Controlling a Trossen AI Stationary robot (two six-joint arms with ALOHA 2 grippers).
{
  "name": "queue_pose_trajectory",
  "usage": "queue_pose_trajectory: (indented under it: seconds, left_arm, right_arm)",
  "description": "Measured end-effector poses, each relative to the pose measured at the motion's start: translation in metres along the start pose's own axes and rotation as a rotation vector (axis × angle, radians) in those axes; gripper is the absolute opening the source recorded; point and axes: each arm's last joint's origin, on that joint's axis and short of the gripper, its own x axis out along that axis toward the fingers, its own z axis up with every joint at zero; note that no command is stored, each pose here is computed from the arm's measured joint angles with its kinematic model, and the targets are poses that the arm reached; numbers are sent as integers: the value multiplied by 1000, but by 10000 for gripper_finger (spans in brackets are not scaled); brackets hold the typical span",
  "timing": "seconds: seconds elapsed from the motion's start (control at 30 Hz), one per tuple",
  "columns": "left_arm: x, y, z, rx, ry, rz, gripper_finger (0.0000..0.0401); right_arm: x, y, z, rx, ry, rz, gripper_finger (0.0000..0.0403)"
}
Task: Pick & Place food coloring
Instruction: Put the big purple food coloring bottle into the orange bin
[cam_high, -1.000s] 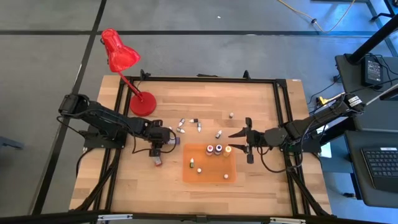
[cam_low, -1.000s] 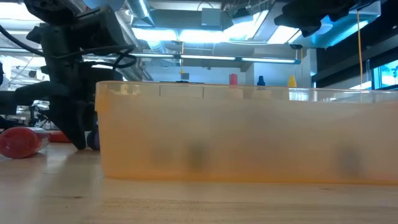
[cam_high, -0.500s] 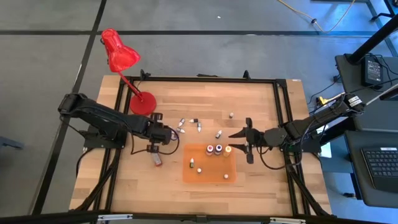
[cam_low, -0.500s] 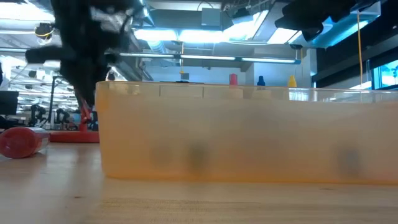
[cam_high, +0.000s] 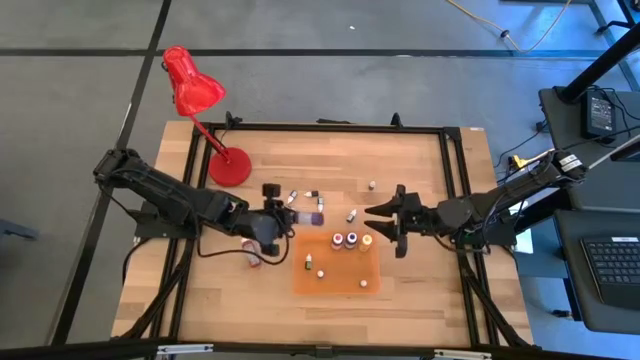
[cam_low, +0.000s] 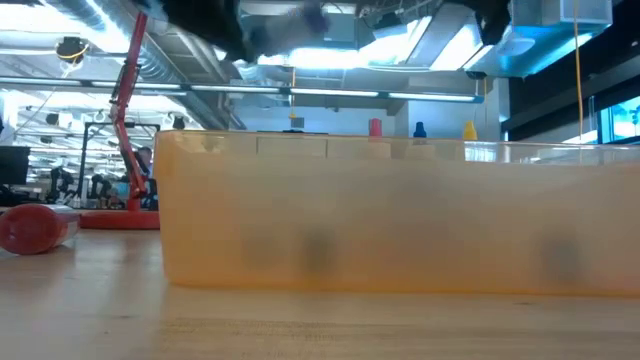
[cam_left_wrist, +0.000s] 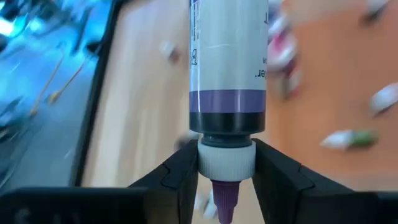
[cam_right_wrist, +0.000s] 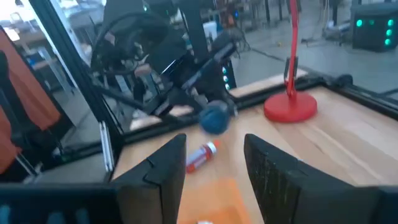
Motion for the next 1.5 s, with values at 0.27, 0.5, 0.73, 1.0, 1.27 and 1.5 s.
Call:
queue_pose_trajectory:
  seconds: [0.27, 0.5, 0.73, 1.0, 1.27, 1.5]
  left_arm:
    - [-2, -2, 18, -78, -170, -124, 118]
    - [-2, -2, 18, -204, -168, -133, 128]
    - [-1, -3, 17, -260, -154, -160, 122]
    - [-1, -4, 17, -265, -147, -190, 125]
    - [-4, -11, 14, -203, -121, -227, 125]
    - [-8, -17, 13, -173, -122, -246, 125]
  right_arm:
    - [12, 4, -6, -59, -28, 7, 264]
    - [34, 16, -8, -229, -66, 71, 333]
    - [75, 30, -5, -412, 61, 47, 342]
    - [109, 49, 10, -492, 229, 13, 342]
    - [123, 55, 16, -487, 335, 2, 312]
    - [123, 57, 17, -451, 354, 46, 232]
